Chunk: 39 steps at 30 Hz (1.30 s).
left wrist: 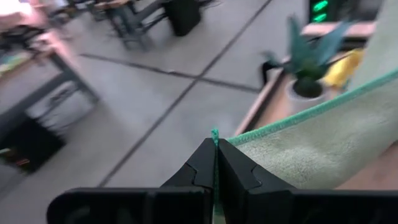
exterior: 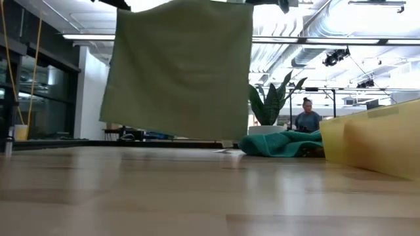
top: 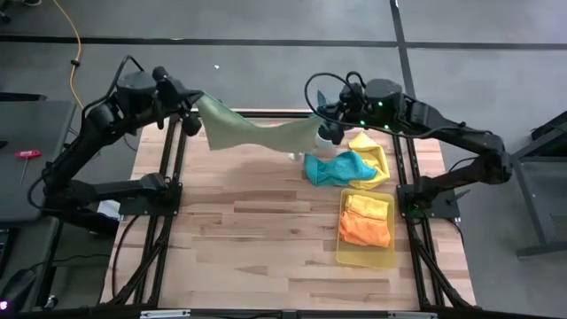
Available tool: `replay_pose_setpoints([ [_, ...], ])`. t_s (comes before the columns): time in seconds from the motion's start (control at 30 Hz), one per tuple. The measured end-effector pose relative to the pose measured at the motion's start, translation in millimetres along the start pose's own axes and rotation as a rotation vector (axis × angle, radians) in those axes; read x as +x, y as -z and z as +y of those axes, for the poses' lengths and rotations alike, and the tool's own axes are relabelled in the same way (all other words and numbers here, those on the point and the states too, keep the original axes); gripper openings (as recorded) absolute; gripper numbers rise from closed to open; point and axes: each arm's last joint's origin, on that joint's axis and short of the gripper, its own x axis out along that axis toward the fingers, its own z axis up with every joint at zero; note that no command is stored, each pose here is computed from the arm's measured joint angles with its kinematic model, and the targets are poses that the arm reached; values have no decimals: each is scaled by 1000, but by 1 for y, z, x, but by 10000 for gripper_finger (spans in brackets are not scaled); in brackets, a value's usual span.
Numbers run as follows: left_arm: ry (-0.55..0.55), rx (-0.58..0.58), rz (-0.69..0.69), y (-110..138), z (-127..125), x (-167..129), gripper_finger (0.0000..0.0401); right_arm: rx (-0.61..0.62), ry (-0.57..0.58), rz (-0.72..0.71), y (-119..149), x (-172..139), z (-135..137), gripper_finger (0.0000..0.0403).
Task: Fold microfiber towels
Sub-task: Fold the light green microfiber cloth
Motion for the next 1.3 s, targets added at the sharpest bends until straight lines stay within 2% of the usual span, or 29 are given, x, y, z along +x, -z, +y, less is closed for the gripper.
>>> replay_pose_setpoints([
  [0.23, -222, 78, 86, 5, 14, -2, 0, 13, -1, -39, -4, 13, -8, 0],
  [0.43, -302, 118, 50, 5, 23, -14, 0, 24, 18, -66, -7, 13, -14, 0],
  [0.57, -236, 101, 24, 8, 23, -22, 0, 31, 12, -45, -5, 13, -14, 0],
  [0.77, -103, -8, 20, 23, 13, -26, 0, -12, -52, 13, 2, 12, 3, 0],
  [0.93, -18, -99, 33, 50, 0, -32, 0, -45, -113, 110, 14, 14, 22, 0],
  [1.1, 93, -245, 41, 79, -16, -50, 0, -24, -188, 189, 27, 19, 49, 0],
  [1.3, 184, -412, 51, 112, -32, -74, 0, 9, -225, 368, 55, 36, 82, 0],
])
